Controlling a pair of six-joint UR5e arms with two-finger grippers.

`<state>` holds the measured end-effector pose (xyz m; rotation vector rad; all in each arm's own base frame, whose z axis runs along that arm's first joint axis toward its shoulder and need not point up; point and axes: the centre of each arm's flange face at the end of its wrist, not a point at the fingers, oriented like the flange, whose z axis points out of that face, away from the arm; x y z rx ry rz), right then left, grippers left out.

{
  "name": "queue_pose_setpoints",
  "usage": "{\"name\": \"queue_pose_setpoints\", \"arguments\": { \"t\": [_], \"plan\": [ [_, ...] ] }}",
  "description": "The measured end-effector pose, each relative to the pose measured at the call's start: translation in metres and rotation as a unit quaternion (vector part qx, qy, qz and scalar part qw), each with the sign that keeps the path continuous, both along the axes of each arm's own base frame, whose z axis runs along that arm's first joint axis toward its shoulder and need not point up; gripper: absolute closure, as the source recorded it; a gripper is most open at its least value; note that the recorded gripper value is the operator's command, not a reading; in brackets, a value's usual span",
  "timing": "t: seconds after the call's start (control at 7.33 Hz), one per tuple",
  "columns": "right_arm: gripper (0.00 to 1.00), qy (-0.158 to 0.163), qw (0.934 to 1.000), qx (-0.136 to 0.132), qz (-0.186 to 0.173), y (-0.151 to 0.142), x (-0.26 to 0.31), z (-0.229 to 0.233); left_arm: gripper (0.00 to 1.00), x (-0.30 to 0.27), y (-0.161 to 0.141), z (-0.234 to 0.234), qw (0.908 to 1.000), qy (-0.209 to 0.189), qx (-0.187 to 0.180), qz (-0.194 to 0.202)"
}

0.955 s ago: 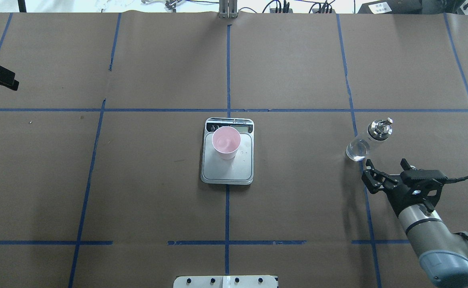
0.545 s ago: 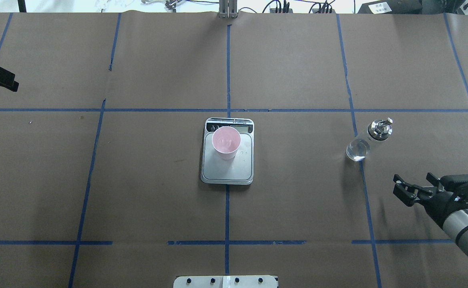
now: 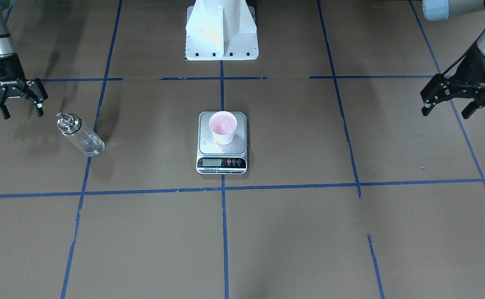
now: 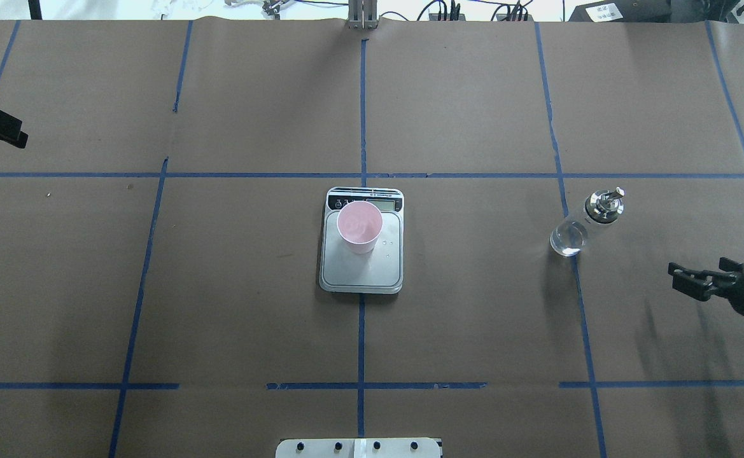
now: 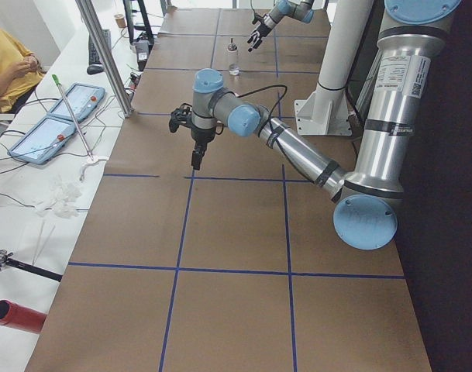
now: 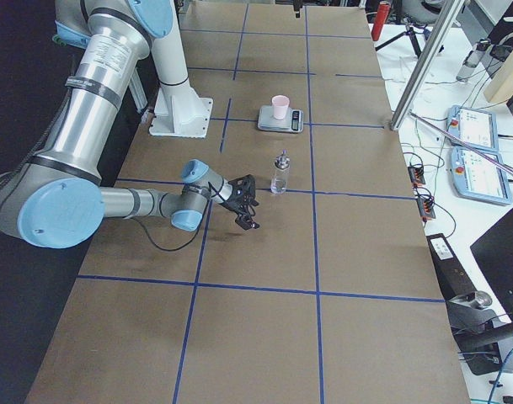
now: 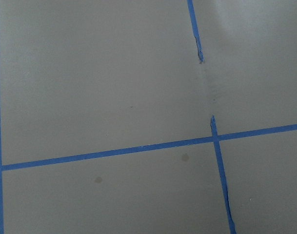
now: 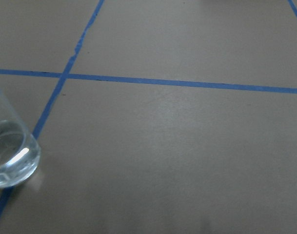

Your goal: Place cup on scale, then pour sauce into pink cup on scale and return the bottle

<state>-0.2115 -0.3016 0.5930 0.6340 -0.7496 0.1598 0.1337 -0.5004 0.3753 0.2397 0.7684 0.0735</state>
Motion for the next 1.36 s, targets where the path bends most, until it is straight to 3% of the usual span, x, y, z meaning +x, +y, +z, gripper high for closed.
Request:
{"name": "queue_pose_setpoints", "arguments": {
  "t": [0.41,0.82,1.09,1.36],
  "plan": [
    [0.0,-0.013,0.9979,-0.043,-0.046,-0.066,0.079,0.018,0.0,-0.017,0.001,0.015,0.9994,0.008,0.009,0.033],
    [0.0,0.009,0.9915,-0.085,-0.098,-0.15,0.177,0.004,0.0,-0.047,0.004,0.038,0.999,-0.004,0.019,0.039],
    [0.0,0.021,0.9837,-0.114,-0.138,-0.182,0.244,-0.009,0.0,-0.075,0.008,0.056,0.9986,-0.014,0.028,0.043],
    [0.0,0.036,0.9724,-0.149,-0.176,-0.202,0.284,-0.021,0.0,-0.106,0.004,0.078,0.9996,0.0,0.004,0.029]
  ]
}}
